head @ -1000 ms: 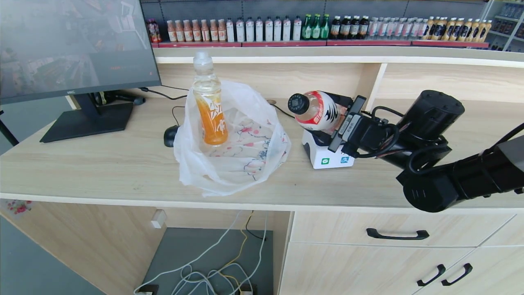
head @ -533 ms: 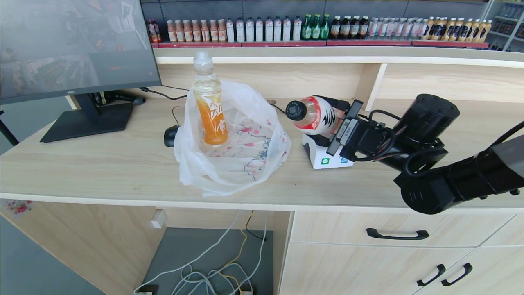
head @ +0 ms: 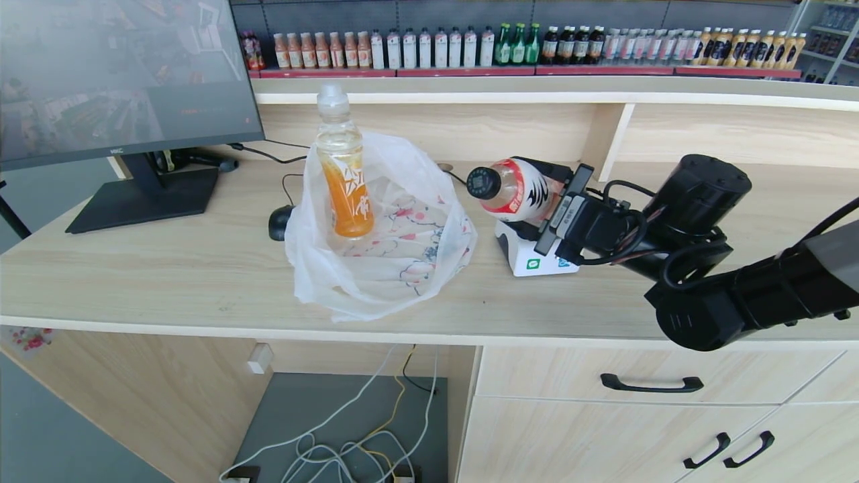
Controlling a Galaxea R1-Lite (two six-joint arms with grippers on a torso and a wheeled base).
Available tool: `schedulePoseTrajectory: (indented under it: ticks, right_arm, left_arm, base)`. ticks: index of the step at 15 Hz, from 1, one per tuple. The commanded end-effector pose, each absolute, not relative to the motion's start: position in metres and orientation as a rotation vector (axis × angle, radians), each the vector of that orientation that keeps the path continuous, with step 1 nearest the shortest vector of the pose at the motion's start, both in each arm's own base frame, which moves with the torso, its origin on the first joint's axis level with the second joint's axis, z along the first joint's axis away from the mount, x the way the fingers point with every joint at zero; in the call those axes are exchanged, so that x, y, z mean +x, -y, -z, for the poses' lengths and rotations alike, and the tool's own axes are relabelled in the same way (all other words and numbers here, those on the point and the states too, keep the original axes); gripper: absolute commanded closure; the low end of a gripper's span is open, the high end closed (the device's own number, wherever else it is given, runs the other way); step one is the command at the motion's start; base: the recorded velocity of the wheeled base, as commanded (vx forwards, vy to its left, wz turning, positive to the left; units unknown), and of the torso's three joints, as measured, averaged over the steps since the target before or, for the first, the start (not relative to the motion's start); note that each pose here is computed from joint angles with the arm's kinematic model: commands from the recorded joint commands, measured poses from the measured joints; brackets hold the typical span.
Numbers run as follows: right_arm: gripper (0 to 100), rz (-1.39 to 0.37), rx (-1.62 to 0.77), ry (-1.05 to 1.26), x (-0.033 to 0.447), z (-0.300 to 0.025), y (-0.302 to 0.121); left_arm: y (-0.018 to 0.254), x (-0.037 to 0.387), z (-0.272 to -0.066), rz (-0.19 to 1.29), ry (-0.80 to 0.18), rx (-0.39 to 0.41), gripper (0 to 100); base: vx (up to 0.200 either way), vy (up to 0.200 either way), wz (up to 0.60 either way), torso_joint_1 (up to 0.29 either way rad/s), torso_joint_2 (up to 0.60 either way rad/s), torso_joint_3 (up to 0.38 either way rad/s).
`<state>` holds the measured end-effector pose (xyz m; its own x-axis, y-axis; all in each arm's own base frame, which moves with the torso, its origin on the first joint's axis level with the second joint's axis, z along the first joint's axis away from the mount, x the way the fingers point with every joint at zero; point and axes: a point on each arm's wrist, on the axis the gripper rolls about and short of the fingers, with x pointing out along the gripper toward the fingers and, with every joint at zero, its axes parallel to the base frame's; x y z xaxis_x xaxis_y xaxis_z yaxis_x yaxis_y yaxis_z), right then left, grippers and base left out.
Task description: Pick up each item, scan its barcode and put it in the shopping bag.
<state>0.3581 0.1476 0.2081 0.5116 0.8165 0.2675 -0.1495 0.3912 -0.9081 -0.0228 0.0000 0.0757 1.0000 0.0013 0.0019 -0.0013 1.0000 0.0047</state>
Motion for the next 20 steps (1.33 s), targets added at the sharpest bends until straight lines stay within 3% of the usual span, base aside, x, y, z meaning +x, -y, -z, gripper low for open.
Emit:
schedulePoseTrajectory:
  ticks: [1,10,14,20]
  right_arm:
    - [100,-0.708,-0.977,0.820,0.357,-0.209,-0.148]
    - [100,-0.697,-0.970,0.845,0.350,-0.222,-0.150]
    - [100,-0.665,-0.948,0.849,0.326,-0.258,-0.140]
    - [100,-0.562,-0.685,0.778,0.302,-0.294,-0.126]
  left_arm:
    - [0.000,-0.023,-0.076,-0.002,0.003,0.005,0]
    - [0.000,-0.023,-0.076,-0.002,0.003,0.005,0]
    - [0.000,-0.023,-0.076,-0.002,0.003,0.005,0]
    - [0.000,-0.023,-0.076,-0.002,0.003,0.005,0]
  base:
    - [0.000,0.000,0.00,0.000,0.00,0.000]
    - [0.000,0.000,0.00,0.000,0.00,0.000]
    - [0.000,0.000,0.00,0.000,0.00,0.000]
    - [0.000,0.000,0.00,0.000,0.00,0.000]
